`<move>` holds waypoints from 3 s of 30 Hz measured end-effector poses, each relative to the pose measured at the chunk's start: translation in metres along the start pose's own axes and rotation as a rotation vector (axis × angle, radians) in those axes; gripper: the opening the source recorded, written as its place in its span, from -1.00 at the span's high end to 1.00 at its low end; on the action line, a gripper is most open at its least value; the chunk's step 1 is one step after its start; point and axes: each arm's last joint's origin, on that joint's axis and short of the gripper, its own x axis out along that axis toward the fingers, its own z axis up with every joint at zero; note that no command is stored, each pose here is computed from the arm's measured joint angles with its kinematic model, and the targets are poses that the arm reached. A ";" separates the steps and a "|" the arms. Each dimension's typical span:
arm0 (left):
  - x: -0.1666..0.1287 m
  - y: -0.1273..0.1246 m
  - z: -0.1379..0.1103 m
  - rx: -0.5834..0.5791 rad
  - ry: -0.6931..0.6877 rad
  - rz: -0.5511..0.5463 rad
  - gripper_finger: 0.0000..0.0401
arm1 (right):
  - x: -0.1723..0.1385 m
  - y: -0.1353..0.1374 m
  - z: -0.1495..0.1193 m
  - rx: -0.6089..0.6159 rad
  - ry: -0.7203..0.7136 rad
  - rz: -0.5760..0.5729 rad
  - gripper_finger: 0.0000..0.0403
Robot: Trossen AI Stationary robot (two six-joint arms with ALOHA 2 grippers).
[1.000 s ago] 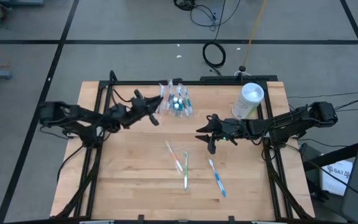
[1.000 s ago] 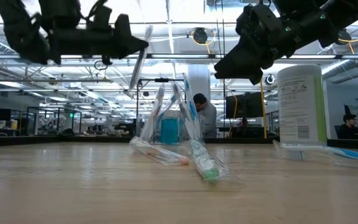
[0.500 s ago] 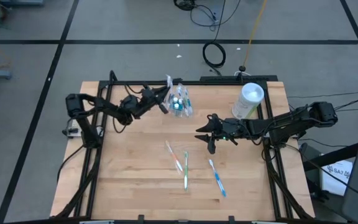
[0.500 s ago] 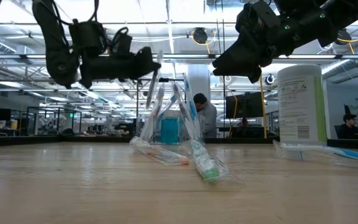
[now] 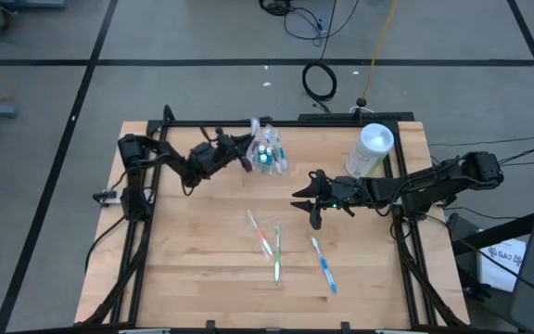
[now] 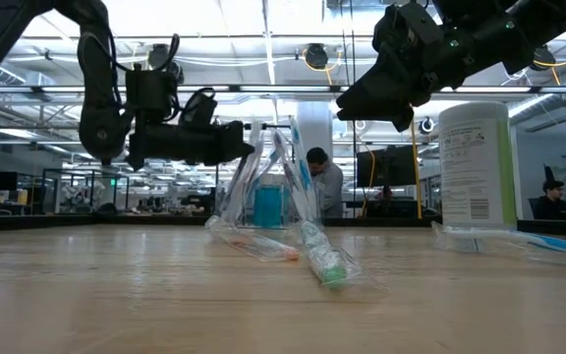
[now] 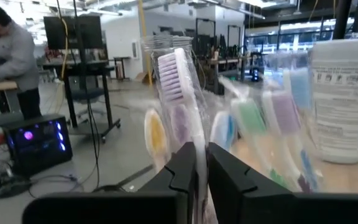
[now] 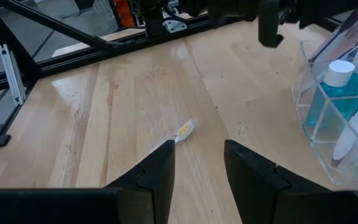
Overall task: Pick & Place toothbrushing station
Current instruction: Put the violet toothbrush into the transparent organizer, then put the orange toothbrush into the transparent organizer
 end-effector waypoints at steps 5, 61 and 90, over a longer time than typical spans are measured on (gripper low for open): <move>-0.001 -0.006 -0.007 -0.054 0.053 -0.018 0.86 | 0.000 0.000 0.000 0.000 0.000 0.000 0.36; -0.023 -0.031 0.023 -0.050 0.363 0.092 -0.15 | 0.050 0.021 -0.029 -0.001 -0.055 0.040 -0.10; -0.095 -0.026 0.158 -0.131 0.095 -0.080 -0.15 | 0.165 0.026 -0.056 0.137 0.221 -0.098 0.00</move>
